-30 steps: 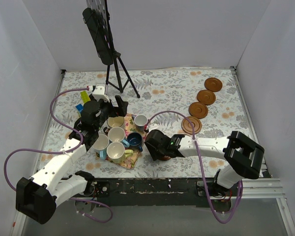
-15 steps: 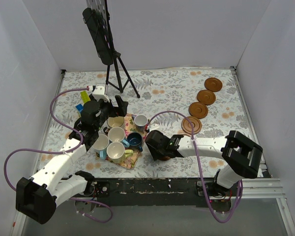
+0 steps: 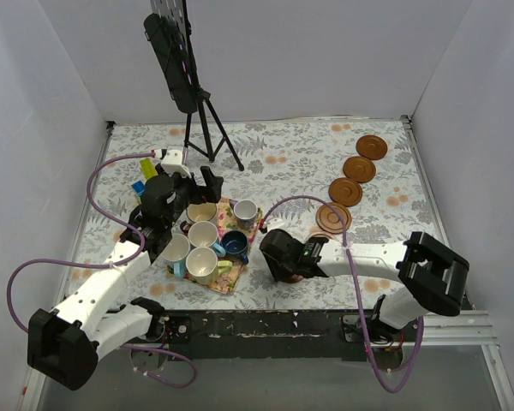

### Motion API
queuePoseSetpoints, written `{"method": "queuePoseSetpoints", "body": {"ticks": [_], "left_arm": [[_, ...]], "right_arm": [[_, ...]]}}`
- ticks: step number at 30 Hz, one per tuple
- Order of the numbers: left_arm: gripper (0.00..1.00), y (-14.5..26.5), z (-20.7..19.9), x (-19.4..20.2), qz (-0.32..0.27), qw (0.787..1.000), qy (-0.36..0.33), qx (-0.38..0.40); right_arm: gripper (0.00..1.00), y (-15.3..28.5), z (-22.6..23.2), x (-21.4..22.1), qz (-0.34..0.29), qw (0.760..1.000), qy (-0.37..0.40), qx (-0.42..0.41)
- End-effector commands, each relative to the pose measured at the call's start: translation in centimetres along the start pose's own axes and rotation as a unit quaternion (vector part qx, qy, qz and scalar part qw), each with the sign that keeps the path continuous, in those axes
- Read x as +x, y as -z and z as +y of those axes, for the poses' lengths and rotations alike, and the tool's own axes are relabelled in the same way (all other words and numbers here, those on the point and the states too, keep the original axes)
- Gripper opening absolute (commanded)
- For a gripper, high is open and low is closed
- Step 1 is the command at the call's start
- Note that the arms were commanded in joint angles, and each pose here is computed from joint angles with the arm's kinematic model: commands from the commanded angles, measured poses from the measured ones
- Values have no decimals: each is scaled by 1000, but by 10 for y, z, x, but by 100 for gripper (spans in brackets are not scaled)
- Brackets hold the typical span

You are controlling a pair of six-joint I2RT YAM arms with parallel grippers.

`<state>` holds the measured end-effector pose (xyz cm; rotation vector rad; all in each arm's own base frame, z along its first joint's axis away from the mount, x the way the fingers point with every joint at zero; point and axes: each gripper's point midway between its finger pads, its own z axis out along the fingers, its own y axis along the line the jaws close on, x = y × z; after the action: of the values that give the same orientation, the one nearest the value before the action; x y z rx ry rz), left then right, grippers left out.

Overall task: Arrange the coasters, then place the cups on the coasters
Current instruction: Move the coaster to the center of the board.

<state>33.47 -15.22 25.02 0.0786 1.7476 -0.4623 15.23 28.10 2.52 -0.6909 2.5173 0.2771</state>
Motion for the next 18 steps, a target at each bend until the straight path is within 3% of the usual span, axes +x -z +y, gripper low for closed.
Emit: {"method": "queuePoseSetpoints", "body": {"ticks": [1, 11, 18], "left_arm": [[98, 6, -2, -10, -15, 1000, -4, 4], [98, 5, -3, -9, -14, 1000, -4, 5], [98, 5, -3, -8, -13, 1000, -4, 5]], "right_arm": [[44, 10, -6, 50, 78, 997, -3, -10], [43, 27, -3, 78, 110, 994, 23, -11], [43, 33, -12, 93, 122, 992, -12, 5]]}}
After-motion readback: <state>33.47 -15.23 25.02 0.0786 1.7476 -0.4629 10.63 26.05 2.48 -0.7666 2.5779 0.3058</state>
